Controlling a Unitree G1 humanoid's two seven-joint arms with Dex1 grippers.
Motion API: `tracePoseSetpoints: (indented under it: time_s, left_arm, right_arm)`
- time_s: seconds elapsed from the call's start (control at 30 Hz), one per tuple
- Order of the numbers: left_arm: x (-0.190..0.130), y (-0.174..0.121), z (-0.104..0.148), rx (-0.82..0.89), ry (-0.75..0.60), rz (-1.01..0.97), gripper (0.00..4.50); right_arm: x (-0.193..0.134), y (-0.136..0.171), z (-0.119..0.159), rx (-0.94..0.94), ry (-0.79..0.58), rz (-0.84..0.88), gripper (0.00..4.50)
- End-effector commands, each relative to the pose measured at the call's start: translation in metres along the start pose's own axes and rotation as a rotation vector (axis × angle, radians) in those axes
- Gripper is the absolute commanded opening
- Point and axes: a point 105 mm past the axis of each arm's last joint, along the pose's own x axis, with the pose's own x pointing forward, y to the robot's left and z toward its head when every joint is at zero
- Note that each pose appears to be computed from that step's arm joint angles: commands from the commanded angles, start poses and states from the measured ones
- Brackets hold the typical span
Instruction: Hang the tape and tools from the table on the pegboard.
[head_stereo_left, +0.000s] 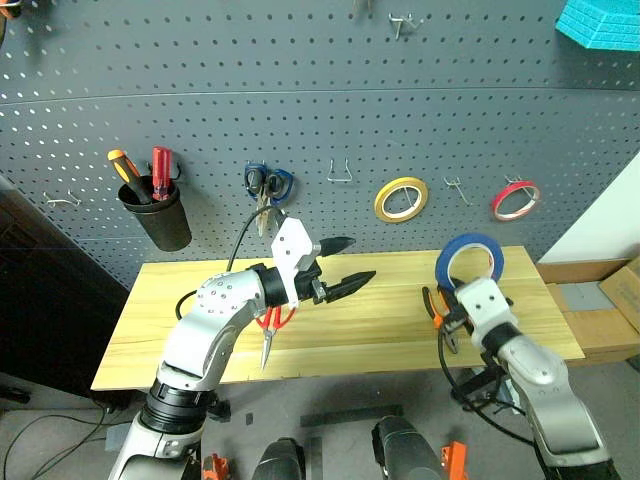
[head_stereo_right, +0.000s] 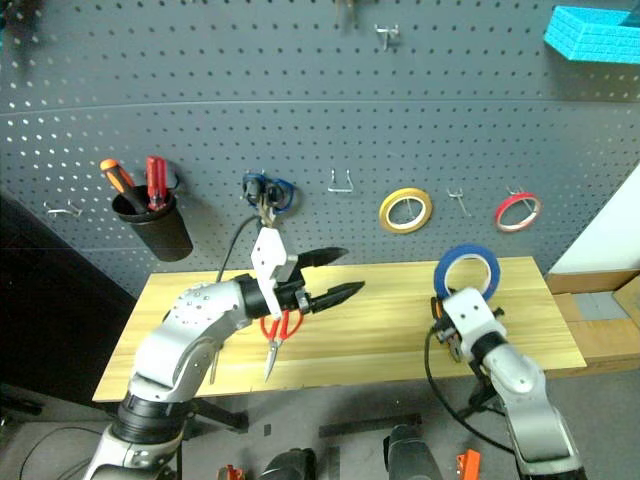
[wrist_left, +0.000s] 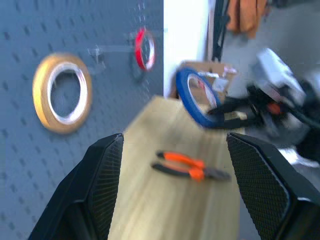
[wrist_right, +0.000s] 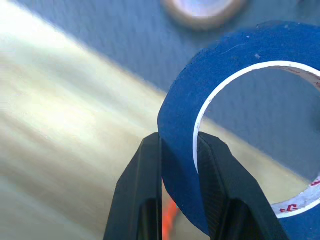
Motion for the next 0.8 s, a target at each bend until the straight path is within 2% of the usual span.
tracePoseSetpoints:
  time_s: [0.03, 0.2, 0.4, 0.57, 0.73, 0.8]
  left_arm:
    - [0.004, 0.006, 0.014, 0.054, -0.046, 0.016, 3.49]
    - [0.009, 0.010, 0.020, 0.047, -0.085, 0.028, 3.49]
    - [0.009, 0.009, 0.016, 0.050, -0.076, 0.041, 3.49]
    - [0.004, 0.016, 0.009, 0.045, -0.055, 0.079, 3.49]
    - [-0.009, 0.025, -0.003, 0.061, -0.004, 0.130, 3.49]
    - [-0.018, 0.029, -0.013, 0.099, 0.049, 0.143, 3.49]
  right_arm:
    - [0.012, -0.034, 0.023, -0.013, -0.082, -0.097, 0.68]
    - [0.037, -0.053, 0.028, 0.012, -0.105, -0.077, 0.68]
    - [0.072, -0.071, 0.019, 0.105, -0.062, -0.075, 0.68]
    - [0.079, -0.079, 0.024, 0.101, -0.074, -0.073, 0.68]
    - [0.064, -0.077, 0.011, 0.102, -0.033, -0.124, 2.31]
    - [0.048, -0.066, -0.007, 0.157, 0.053, -0.142, 2.92]
